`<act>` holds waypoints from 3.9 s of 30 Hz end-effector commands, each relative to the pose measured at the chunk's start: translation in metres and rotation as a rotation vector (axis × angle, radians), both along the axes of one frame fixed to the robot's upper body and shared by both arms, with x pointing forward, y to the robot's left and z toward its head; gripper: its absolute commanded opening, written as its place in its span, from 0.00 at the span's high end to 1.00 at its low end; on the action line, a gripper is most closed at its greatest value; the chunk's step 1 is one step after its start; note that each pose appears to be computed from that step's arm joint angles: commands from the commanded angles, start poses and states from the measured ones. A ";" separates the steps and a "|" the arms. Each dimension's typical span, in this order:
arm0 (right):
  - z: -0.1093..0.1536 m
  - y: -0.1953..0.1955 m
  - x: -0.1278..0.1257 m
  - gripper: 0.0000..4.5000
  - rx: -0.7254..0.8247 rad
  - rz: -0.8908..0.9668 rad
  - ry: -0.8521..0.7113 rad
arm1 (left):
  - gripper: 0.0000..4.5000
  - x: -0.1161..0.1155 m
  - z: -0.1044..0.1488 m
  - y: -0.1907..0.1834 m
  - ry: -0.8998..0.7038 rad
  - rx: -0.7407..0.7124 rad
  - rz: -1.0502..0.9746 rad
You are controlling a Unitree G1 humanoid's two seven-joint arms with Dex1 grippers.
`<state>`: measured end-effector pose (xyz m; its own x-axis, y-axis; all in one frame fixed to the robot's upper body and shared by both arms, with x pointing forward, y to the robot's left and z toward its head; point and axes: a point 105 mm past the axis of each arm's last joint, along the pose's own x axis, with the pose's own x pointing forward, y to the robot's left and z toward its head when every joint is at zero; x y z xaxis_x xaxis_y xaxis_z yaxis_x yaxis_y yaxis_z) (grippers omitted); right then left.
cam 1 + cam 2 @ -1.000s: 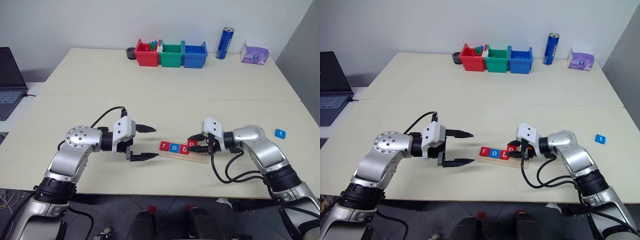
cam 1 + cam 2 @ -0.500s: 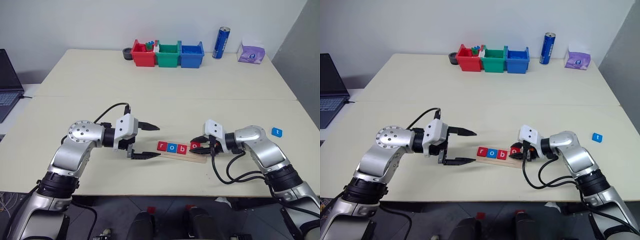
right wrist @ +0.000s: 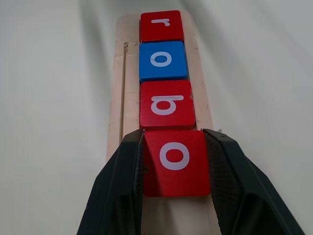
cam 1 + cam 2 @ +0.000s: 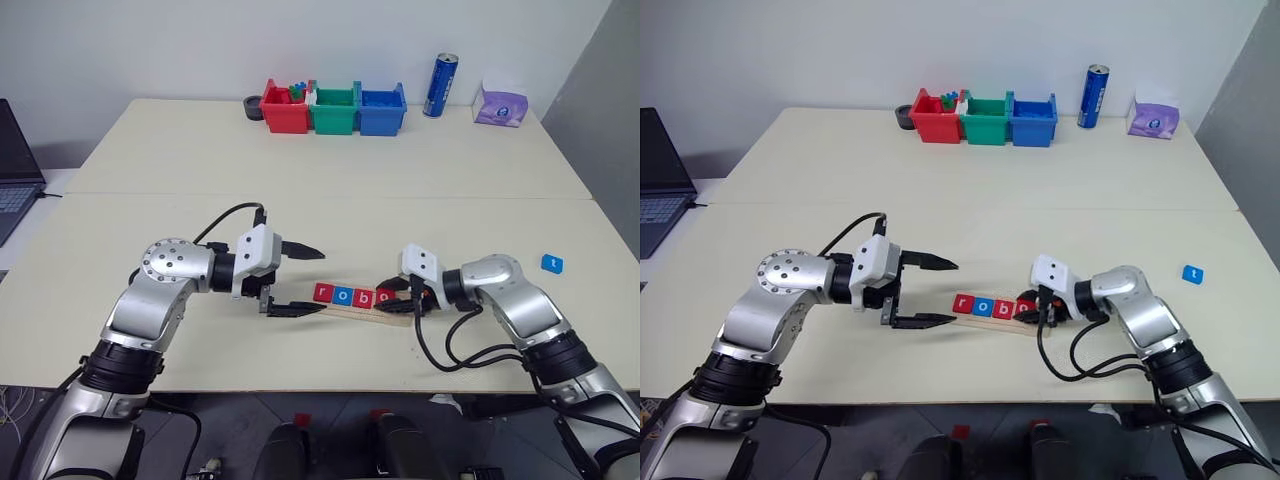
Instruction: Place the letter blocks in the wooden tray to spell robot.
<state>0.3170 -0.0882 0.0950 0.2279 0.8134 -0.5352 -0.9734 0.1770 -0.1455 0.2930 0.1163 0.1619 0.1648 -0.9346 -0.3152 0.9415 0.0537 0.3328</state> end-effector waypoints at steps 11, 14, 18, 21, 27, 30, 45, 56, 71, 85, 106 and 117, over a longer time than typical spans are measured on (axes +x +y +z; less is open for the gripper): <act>0.011 0.006 0.001 0.68 0.006 0.014 -0.044 | 0.00 -0.005 0.003 -0.005 -0.027 -0.007 -0.032; 0.013 0.006 0.002 0.46 0.012 0.008 -0.044 | 0.00 -0.004 0.002 -0.004 -0.027 -0.007 -0.031; 0.016 0.007 0.002 0.14 0.028 0.001 -0.038 | 0.00 -0.003 0.002 -0.004 -0.028 -0.006 -0.030; 0.023 0.008 0.004 0.01 0.055 -0.019 -0.032 | 0.00 -0.003 0.001 -0.003 -0.029 -0.005 -0.029; 0.046 -0.004 0.003 0.01 0.105 -0.047 -0.026 | 0.00 -0.003 0.000 -0.003 -0.028 -0.006 -0.030; 0.051 -0.012 -0.002 0.01 0.108 -0.056 -0.028 | 0.00 -0.004 -0.001 -0.003 -0.026 -0.008 -0.031; 0.020 -0.001 -0.034 0.94 0.078 0.010 0.016 | 0.00 -0.003 -0.003 -0.005 -0.025 -0.006 -0.042; 0.010 0.008 -0.033 1.00 0.065 -0.021 -0.016 | 0.00 -0.005 -0.004 -0.004 -0.027 -0.003 -0.039; 0.010 0.012 -0.025 1.00 0.047 -0.043 -0.064 | 0.00 -0.004 -0.003 -0.005 -0.029 -0.005 -0.037; 0.011 0.014 -0.019 1.00 0.026 -0.053 -0.114 | 0.00 -0.003 -0.002 -0.006 -0.030 -0.006 -0.033; 0.023 0.003 -0.030 1.00 0.048 -0.007 -0.105 | 0.00 -0.003 -0.004 -0.005 -0.025 -0.007 -0.031; 0.011 0.011 -0.028 1.00 0.014 -0.011 -0.134 | 0.00 -0.004 -0.002 -0.005 -0.028 -0.005 -0.032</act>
